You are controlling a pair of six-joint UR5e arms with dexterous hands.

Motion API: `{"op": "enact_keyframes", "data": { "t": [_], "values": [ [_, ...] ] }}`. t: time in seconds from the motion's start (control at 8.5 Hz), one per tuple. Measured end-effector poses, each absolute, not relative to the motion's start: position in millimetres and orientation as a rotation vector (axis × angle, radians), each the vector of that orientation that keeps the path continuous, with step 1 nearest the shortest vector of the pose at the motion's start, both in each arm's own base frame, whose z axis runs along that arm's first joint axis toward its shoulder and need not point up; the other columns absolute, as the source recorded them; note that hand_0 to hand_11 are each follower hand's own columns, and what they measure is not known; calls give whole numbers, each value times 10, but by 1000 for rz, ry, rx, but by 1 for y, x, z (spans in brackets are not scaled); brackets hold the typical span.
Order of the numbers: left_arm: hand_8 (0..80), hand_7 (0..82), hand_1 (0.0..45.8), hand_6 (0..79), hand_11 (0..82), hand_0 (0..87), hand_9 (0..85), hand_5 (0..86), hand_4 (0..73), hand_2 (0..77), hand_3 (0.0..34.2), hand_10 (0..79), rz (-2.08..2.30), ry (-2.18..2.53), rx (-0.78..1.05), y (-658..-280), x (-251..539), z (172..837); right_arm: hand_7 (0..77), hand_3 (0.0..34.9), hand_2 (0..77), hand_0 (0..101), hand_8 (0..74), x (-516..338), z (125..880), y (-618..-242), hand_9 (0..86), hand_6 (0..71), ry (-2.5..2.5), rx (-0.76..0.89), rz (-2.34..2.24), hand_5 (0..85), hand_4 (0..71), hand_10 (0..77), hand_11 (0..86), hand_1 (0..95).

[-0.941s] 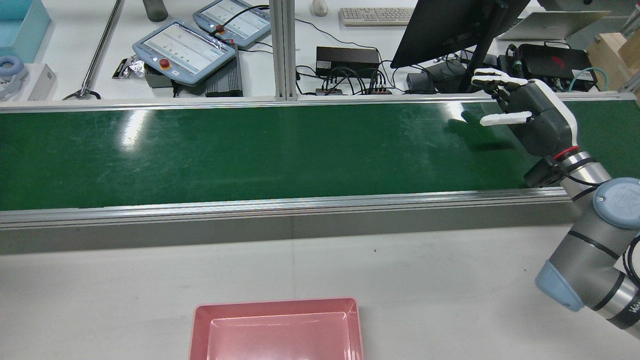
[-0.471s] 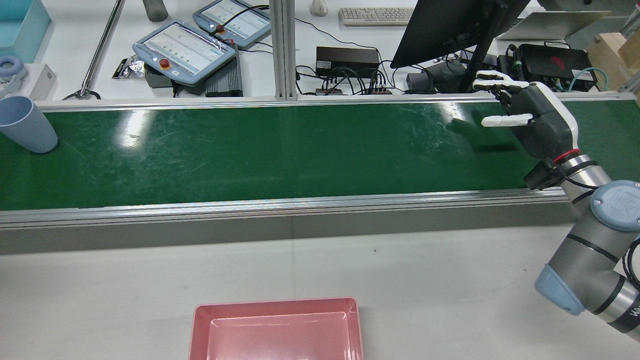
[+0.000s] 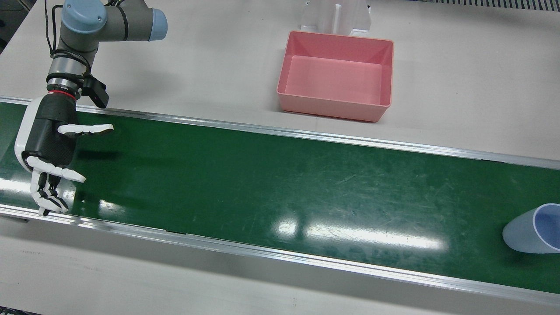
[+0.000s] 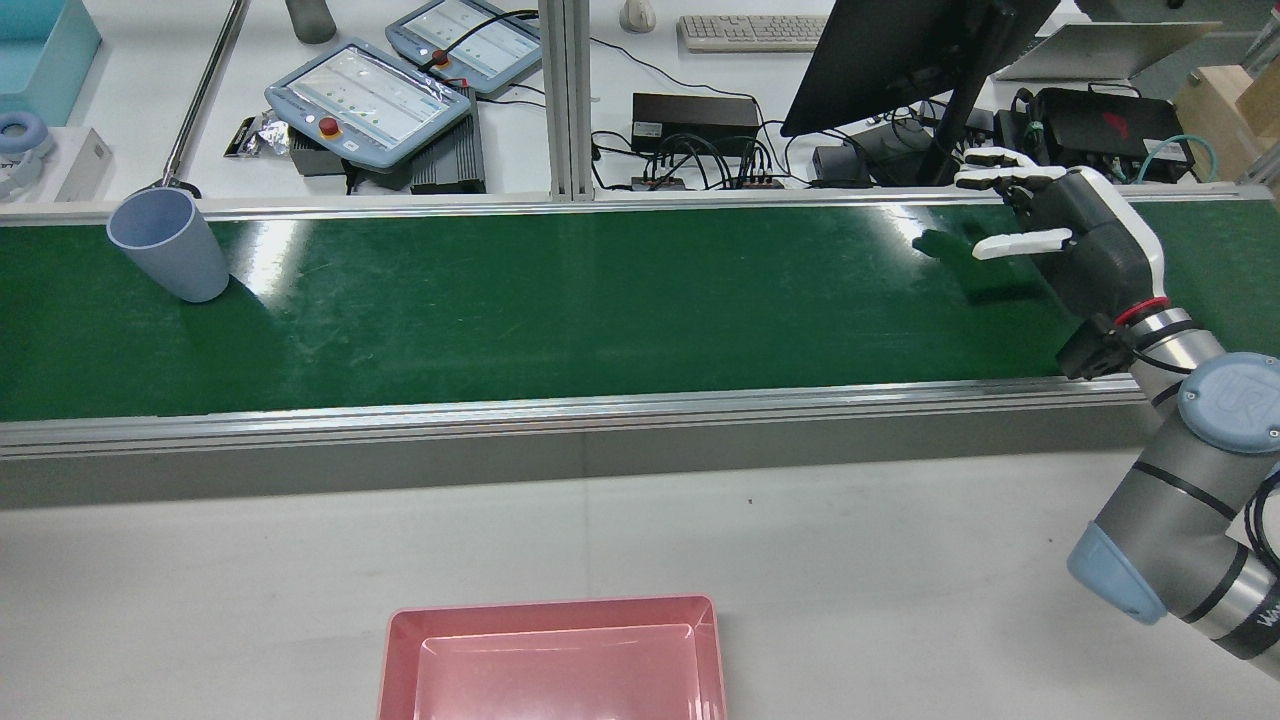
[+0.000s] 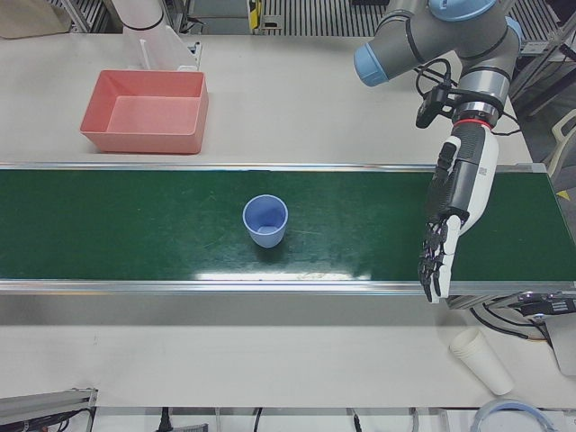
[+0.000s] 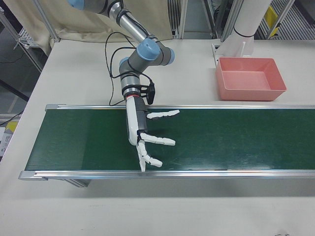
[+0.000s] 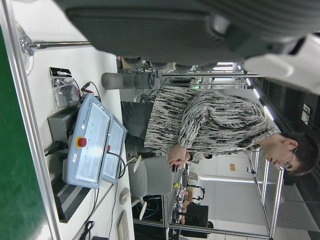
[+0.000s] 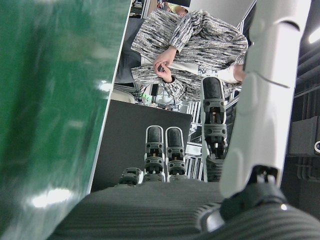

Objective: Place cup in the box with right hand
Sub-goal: 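Hold the open right hand still as the blue cup rides toward it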

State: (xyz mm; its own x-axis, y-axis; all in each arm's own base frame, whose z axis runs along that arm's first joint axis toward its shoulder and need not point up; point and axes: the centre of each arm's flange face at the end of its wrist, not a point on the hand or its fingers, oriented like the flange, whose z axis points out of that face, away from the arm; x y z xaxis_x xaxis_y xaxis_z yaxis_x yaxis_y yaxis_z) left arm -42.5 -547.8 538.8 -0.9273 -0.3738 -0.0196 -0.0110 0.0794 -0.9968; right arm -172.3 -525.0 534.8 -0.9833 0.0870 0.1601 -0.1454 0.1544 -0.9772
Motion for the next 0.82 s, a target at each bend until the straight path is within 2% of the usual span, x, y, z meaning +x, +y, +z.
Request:
{"op": "enact_keyframes", "data": {
  "t": [0.12,0.24,0.35,0.47,0.71,0.82],
  "values": [
    [0,5,5,5,0,0,0,5,11,5,0,0,-1926,2090,-386,-548,-43,539,333,0,16,606,158,-173,535,-525,245,87,-2241,59,1935,65,382,27,54,153],
    [0,5,5,5,0,0,0,5,11,5,0,0,-1926,2090,-386,-548,-43,539,338,0,11,585,158,-173,536,-526,251,87,-2238,60,1936,65,376,27,54,169],
    [0,5,5,5,0,0,0,5,11,5,0,0,-1926,2090,-386,-548,-43,539,338,0,60,585,153,-173,537,-526,251,87,-2236,61,1937,65,387,27,54,153],
    [0,5,5,5,0,0,0,5,11,5,0,0,-1926,2089,-386,-548,-42,539,355,0,65,579,158,-174,536,-527,251,87,-2238,61,1936,65,327,44,82,164],
    [0,5,5,0,0,0,0,5,11,5,0,0,-1926,2089,-387,-548,-42,539,355,0,82,566,158,-180,536,-533,251,87,-2233,64,1935,65,327,44,82,164],
    [0,5,5,0,0,0,0,5,11,5,0,0,-1926,2089,-387,-548,-42,539,360,0,38,583,158,-183,536,-537,251,98,-2231,64,1935,65,360,44,93,191]
  ]
}}
